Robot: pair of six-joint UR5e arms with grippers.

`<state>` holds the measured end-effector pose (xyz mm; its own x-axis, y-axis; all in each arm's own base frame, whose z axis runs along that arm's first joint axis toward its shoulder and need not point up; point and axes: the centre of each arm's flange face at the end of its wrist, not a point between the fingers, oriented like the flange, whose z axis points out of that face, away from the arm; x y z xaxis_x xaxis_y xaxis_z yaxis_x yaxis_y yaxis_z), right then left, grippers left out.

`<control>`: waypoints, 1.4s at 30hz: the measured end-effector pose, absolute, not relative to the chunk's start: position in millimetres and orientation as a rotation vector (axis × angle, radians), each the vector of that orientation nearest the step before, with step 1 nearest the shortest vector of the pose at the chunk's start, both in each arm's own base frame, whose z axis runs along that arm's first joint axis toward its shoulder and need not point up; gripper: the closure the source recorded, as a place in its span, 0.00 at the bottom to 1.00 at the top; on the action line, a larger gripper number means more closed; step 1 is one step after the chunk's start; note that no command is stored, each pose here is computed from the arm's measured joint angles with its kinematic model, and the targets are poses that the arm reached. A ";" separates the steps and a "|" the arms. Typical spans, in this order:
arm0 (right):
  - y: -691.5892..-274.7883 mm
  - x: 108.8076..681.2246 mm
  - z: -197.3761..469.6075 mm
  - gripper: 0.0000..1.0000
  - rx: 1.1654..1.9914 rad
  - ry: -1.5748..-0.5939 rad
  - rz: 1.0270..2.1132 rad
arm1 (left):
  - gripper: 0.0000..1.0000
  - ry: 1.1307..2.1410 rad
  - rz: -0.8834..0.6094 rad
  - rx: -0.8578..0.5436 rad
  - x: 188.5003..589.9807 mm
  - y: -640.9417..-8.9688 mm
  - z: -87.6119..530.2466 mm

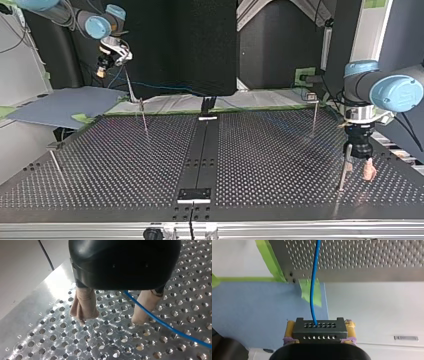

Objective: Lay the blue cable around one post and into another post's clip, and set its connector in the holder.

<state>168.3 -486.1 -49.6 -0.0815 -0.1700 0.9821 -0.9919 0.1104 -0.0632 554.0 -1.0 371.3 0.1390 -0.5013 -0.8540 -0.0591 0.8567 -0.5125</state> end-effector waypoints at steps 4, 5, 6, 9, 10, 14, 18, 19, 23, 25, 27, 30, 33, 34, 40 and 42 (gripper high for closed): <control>-492.1 160.2 -48.7 1.00 1.219 -1.433 1.101 | 0.00 1.409 -0.339 -0.485 554.0 -1.0 371.3; -493.8 159.9 -48.2 1.00 1.223 -1.427 1.108 | 0.00 1.409 -0.339 -0.485 554.0 -1.0 371.3; -495.2 160.1 -47.8 1.00 1.227 -1.421 1.114 | 0.00 1.409 -0.339 -0.485 554.0 -1.0 371.3; -500.3 162.7 -46.0 1.00 1.245 -1.399 1.134 | 0.00 1.409 -0.339 -0.484 554.1 -1.2 371.4; -501.7 164.1 -45.5 1.00 1.253 -1.390 1.140 | 0.00 1.410 -0.339 -0.484 554.0 -1.4 371.3; -506.1 171.7 -43.7 1.00 1.292 -1.351 1.169 | 0.00 1.410 -0.340 -0.482 554.1 -2.5 371.3; -507.4 177.2 -42.8 1.00 1.321 -1.326 1.201 | 0.00 1.411 -0.342 -0.480 554.0 -3.7 371.2; -507.4 178.2 -42.7 1.00 1.328 -1.321 1.209 | 0.00 1.411 -0.342 -0.480 554.0 -3.9 371.3; -508.5 181.7 -42.2 1.00 1.355 -1.302 1.240 | 0.00 1.411 -0.342 -0.480 554.0 -4.4 371.2; -511.2 181.3 -41.4 1.00 1.361 -1.293 1.250 | 0.00 1.411 -0.342 -0.480 554.0 -4.4 371.1; -514.7 180.7 -40.3 1.00 1.368 -1.281 1.262 | 0.00 1.411 -0.343 -0.480 554.0 -4.7 371.2; -520.1 179.2 -38.6 1.00 1.380 -1.259 1.275 | 0.00 1.412 -0.348 -0.478 554.0 -6.7 371.4; -525.8 177.6 -36.7 1.00 1.393 -1.235 1.288 | 0.00 1.412 -0.351 -0.478 554.0 -7.6 371.4; -527.7 177.1 -36.0 1.00 1.396 -1.228 1.292 | 0.00 1.412 -0.352 -0.478 554.1 -7.8 371.4; -539.7 176.3 -31.4 1.00 1.413 -1.192 1.341 | 0.00 1.411 -0.369 -0.477 554.3 -8.8 371.7; -540.9 177.1 -31.7 1.00 1.426 -1.185 1.358 | 0.00 1.408 -0.382 -0.473 554.9 -9.4 372.3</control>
<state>177.1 -540.9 -31.7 -0.0241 -0.0915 0.9955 -0.9740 -0.2221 -0.0440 554.9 -9.4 372.3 0.1283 -0.5219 -0.8433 -0.0239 0.8485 -0.5287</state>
